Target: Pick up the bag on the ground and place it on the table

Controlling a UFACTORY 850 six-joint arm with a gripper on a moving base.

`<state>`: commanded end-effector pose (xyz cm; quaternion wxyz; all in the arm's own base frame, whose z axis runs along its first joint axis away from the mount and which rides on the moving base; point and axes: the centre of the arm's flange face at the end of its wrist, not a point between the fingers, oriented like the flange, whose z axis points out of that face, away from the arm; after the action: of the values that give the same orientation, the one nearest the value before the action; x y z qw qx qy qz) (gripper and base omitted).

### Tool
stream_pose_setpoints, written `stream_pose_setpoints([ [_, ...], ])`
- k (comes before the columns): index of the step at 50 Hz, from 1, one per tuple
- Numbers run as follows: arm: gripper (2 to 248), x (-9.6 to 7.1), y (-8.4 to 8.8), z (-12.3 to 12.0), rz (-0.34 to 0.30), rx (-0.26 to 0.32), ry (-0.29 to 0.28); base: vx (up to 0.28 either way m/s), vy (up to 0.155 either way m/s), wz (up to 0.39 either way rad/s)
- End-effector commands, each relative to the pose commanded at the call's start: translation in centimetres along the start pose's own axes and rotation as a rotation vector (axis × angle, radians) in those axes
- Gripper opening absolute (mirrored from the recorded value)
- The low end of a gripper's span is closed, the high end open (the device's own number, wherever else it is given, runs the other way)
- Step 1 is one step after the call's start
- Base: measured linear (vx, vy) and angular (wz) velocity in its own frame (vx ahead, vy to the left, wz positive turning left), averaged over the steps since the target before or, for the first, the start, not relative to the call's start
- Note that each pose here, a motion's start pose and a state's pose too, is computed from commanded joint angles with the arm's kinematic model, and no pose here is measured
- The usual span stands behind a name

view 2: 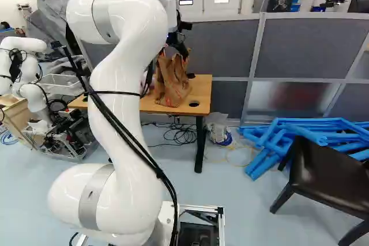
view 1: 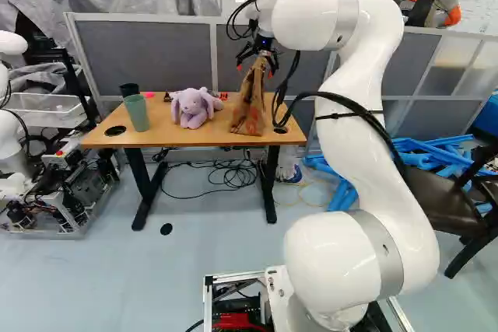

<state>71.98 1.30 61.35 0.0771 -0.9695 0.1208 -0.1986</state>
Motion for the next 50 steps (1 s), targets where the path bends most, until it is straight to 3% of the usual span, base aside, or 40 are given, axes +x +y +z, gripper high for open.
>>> stream_pose_setpoints([
  [50, 247, 0.6, -0.9, -7.1, -0.010, 0.028, 0.100, 0.000, 0.000, 0.000],
])
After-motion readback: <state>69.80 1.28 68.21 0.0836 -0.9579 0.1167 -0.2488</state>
